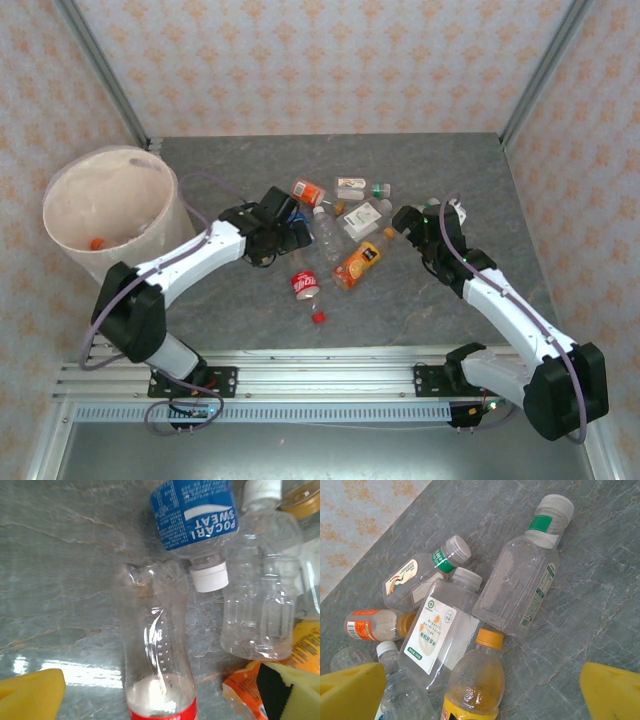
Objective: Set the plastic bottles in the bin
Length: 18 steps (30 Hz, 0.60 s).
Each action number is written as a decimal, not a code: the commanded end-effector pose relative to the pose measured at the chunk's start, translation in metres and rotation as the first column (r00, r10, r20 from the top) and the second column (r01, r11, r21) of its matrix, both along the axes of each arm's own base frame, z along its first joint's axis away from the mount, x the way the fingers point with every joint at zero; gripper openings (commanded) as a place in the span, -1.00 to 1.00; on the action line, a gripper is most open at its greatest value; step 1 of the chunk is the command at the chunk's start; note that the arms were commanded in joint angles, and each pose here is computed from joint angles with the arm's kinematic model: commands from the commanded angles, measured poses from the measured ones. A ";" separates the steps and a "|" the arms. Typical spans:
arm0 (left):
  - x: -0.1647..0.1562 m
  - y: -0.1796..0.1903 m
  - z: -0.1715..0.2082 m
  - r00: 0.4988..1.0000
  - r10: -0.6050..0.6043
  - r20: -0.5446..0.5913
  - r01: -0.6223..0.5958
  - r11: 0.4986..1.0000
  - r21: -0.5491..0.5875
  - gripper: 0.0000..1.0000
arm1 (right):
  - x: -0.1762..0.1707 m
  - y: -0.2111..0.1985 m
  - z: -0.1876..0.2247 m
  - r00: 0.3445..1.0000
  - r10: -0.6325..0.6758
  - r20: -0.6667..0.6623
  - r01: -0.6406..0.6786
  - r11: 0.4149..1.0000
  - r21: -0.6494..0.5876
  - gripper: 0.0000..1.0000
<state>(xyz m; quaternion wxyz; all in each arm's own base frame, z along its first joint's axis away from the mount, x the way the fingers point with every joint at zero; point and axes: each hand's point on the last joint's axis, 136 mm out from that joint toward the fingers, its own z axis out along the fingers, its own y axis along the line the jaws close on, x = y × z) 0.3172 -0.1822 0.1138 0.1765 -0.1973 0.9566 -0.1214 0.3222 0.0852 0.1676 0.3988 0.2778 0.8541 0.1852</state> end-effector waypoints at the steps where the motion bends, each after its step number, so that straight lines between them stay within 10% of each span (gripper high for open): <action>1: 0.006 -0.011 -0.016 1.000 -0.020 -0.010 0.020 1.000 -0.024 0.99 | -0.007 -0.007 -0.004 1.000 -0.018 -0.024 0.018 1.000 -0.011 0.99; 18: 0.011 -0.018 -0.082 0.998 -0.049 -0.031 0.048 0.999 -0.019 0.58 | -0.005 -0.006 0.000 1.000 -0.004 -0.028 0.003 1.000 -0.013 0.99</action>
